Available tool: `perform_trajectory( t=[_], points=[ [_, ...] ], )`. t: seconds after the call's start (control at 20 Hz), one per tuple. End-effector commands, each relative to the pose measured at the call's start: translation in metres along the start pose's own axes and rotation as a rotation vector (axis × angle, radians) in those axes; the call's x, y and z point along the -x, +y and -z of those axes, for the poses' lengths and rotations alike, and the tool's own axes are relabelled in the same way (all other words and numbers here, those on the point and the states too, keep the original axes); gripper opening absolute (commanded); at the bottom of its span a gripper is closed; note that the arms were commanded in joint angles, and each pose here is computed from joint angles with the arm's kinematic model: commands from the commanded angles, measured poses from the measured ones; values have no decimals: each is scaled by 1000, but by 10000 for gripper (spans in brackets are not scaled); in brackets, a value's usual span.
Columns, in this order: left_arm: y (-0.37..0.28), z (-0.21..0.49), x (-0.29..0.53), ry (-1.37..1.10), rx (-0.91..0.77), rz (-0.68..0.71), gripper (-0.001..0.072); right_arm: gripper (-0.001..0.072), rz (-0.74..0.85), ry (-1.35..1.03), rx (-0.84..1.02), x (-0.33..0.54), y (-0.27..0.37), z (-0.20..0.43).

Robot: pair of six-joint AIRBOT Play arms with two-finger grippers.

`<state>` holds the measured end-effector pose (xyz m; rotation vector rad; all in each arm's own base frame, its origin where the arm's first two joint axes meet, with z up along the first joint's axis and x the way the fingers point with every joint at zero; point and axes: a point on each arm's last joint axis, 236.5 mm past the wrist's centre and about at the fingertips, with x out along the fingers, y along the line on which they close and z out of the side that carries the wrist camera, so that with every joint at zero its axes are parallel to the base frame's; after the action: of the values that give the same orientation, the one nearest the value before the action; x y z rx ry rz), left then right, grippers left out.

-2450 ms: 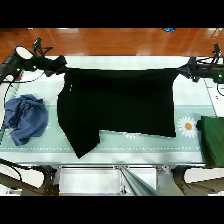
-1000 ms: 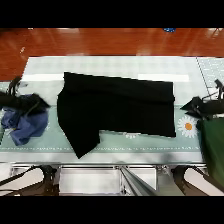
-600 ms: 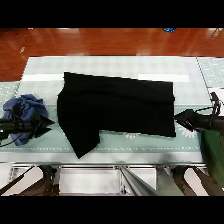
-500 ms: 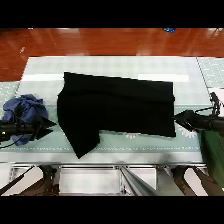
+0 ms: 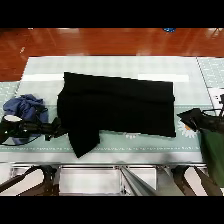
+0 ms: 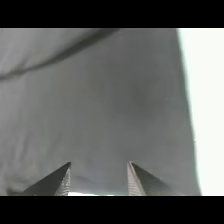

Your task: Fold the shirts.

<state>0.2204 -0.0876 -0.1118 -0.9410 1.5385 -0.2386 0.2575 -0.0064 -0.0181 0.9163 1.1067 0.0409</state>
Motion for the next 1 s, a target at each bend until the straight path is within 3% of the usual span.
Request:
perform_trajectory(
  t=[0.0, 0.1, 0.25, 0.5, 0.85, 0.95],
  points=[
    [-7, 4, -10, 24, -37, -11, 20, 415, 175, -8, -122, 14, -56, 3],
    [-7, 4, -10, 23, -38, -10, 20, 415, 258, 75, -190, 16, -78, 27],
    [-7, 3, -10, 19, -36, -9, 20, 415, 238, 142, -249, -4, -87, 54],
    [-8, 4, -10, 24, -35, -7, 20, 415, 224, 242, -182, -28, -83, 69],
    [-7, 3, -10, 19, -36, -9, 20, 398, 25, 178, -276, -59, -52, 35],
    [-7, 3, -10, 18, -36, -9, 20, 212, -24, 211, -258, -67, -43, 39]
  ],
)
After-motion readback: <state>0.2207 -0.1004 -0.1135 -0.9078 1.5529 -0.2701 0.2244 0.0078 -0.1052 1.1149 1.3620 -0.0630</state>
